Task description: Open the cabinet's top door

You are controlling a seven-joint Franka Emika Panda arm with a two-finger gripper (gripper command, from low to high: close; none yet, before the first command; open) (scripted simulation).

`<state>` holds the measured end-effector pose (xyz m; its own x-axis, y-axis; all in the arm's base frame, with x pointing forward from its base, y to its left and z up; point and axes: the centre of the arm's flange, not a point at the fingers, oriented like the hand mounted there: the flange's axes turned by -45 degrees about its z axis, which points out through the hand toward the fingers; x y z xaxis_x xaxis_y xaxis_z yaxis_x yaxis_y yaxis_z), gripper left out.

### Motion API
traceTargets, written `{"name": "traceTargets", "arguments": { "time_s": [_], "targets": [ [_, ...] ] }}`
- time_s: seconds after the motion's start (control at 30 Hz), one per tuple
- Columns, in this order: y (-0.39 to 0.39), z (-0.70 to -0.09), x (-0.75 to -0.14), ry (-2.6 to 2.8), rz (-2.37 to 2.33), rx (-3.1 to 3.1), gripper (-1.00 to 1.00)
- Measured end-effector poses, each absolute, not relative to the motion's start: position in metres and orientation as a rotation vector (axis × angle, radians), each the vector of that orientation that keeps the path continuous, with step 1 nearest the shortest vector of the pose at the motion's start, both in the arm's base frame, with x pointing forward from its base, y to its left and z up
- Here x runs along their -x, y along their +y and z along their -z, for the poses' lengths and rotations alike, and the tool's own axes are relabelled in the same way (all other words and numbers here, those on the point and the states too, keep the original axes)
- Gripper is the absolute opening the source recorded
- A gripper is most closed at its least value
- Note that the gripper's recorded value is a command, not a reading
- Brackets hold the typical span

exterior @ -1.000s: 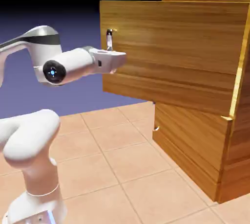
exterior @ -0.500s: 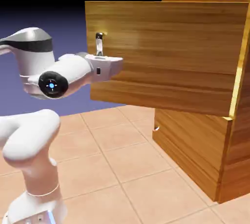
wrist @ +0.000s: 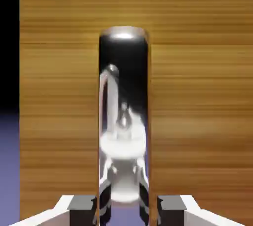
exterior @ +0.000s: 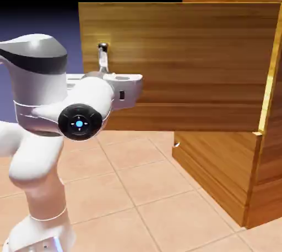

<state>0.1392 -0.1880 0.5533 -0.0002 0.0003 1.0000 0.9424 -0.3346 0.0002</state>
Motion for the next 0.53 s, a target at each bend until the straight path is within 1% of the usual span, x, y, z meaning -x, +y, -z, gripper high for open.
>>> {"name": "traceTargets", "arguments": {
  "time_s": [0.5,0.53],
  "targets": [
    [-0.324,-0.553,-0.157,-1.189,1.240,1.240,-1.00],
    [-0.326,-0.553,-0.158,-1.191,1.237,1.237,1.00]
  ]
}}
